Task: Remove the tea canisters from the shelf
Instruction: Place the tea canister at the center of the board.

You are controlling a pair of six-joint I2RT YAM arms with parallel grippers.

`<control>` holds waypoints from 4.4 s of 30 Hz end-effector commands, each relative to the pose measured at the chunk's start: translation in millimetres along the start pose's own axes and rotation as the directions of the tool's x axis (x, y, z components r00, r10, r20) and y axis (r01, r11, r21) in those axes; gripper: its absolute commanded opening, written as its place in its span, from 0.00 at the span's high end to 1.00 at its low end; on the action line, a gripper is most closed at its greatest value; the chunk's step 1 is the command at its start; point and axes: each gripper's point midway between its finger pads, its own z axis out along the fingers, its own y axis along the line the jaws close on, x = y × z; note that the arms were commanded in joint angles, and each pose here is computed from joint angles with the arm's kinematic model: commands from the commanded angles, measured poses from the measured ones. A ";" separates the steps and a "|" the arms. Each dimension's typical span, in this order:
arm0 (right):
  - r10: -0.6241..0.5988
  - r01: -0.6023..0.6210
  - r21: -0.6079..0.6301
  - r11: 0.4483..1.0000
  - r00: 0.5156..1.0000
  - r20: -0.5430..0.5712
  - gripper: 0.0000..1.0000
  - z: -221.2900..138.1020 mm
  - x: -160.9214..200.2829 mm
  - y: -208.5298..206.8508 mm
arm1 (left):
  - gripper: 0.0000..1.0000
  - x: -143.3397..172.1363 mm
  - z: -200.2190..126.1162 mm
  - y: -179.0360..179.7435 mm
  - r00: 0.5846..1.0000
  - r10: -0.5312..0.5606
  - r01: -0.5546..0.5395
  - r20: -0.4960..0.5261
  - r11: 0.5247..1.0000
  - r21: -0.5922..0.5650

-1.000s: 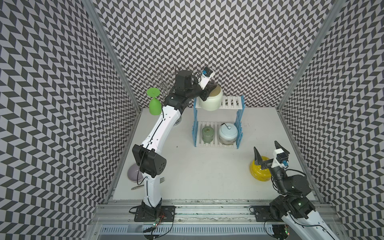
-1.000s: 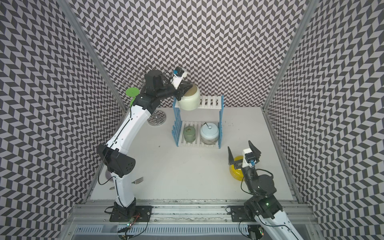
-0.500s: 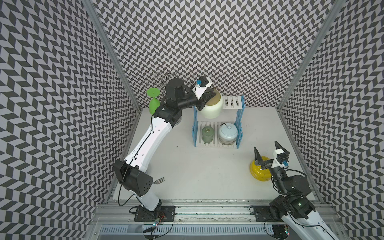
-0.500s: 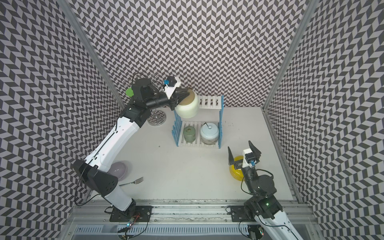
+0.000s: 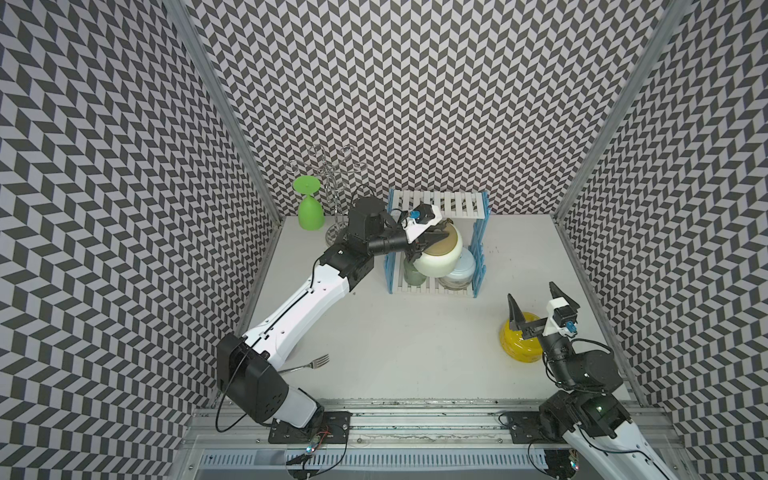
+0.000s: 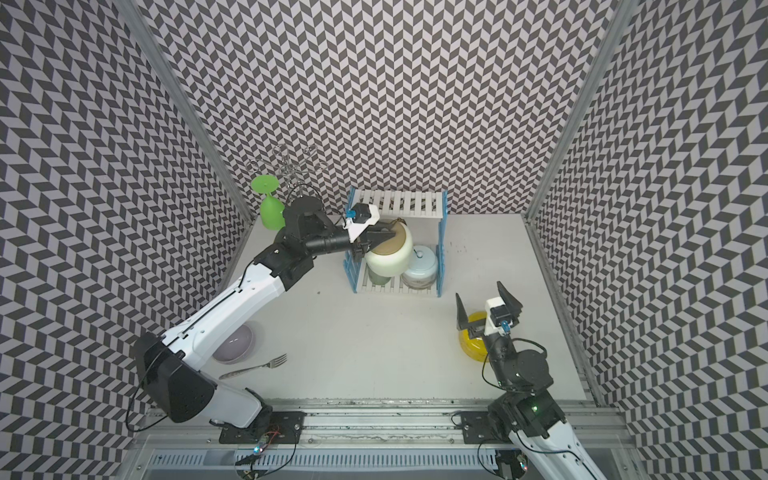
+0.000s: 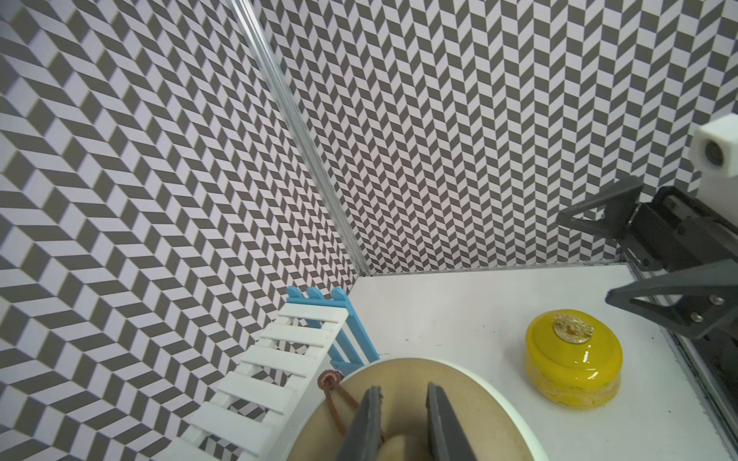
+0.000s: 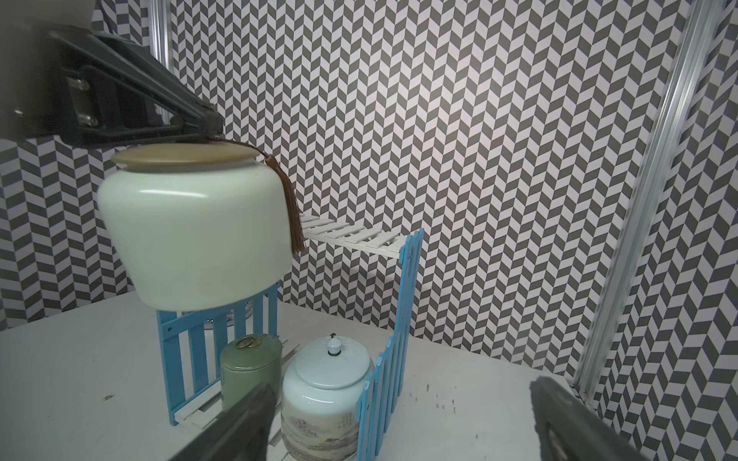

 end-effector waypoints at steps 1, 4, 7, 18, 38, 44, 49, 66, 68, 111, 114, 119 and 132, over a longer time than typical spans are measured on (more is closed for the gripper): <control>0.009 -0.010 0.013 1.000 0.999 0.049 0.00 -1.8 -9.7 -3.6 | 1.00 -69.9 -18.8 -4.0 0.958 0.203 -0.197 0.201 0.979 -0.050; 0.007 -0.008 0.016 1.000 0.999 0.052 0.00 -2.3 -10.5 -4.2 | 1.00 -57.4 -13.9 -13.0 0.961 0.196 -0.196 0.194 0.980 -0.020; 0.008 -0.009 0.020 1.000 0.999 0.052 0.00 -2.1 -10.5 -4.9 | 1.00 -43.9 -9.9 -23.6 0.966 0.176 -0.182 0.188 0.983 0.014; 0.004 -0.005 0.025 1.000 0.999 0.049 0.00 -1.6 -9.6 -6.1 | 1.00 -2.9 -5.0 -67.0 0.954 0.126 -0.142 0.271 0.989 0.039; 0.005 -0.006 0.031 1.000 0.999 0.050 0.00 -2.0 -9.6 -7.5 | 1.00 47.7 20.0 -146.7 0.954 0.024 -0.057 0.300 0.993 0.103; 0.008 -0.010 0.032 0.999 0.998 0.058 0.01 -3.2 -11.2 -8.0 | 1.00 66.5 34.2 -156.5 0.967 0.001 -0.028 0.256 0.994 0.101; 0.010 -0.013 0.035 0.999 0.998 0.068 0.00 -4.5 -13.5 -9.1 | 1.00 85.5 44.2 -161.6 0.978 -0.015 -0.008 0.207 0.994 0.112; 0.011 -0.014 0.041 0.999 0.997 0.074 0.00 -5.4 -14.7 -10.3 | 1.00 111.4 68.6 -186.0 0.986 -0.042 0.015 0.163 0.987 0.163; 0.011 -0.014 0.043 0.999 0.997 0.075 0.00 -5.5 -14.9 -11.0 | 1.00 112.3 71.3 -186.2 0.986 -0.043 0.016 0.163 0.987 0.160; 0.002 -0.005 0.056 0.998 0.998 0.065 0.01 -4.3 -11.8 -13.5 | 0.17 118.4 61.5 -187.8 0.988 -0.036 0.020 0.148 0.993 0.113; -0.002 -0.002 0.059 0.998 0.998 0.059 0.00 -3.5 -10.3 -14.1 | 0.11 118.4 52.5 -189.0 0.989 -0.028 0.013 0.145 0.995 0.102; -0.005 0.002 0.063 0.998 0.999 0.050 0.00 -2.1 -8.4 -14.7 | 0.07 119.1 35.0 -191.8 0.991 -0.012 0.000 0.136 0.996 0.085; -0.012 0.011 0.059 0.998 1.000 0.021 0.00 1.7 -1.1 -12.9 | 0.00 126.3 -10.1 -182.4 0.994 0.012 -0.014 0.109 1.000 0.020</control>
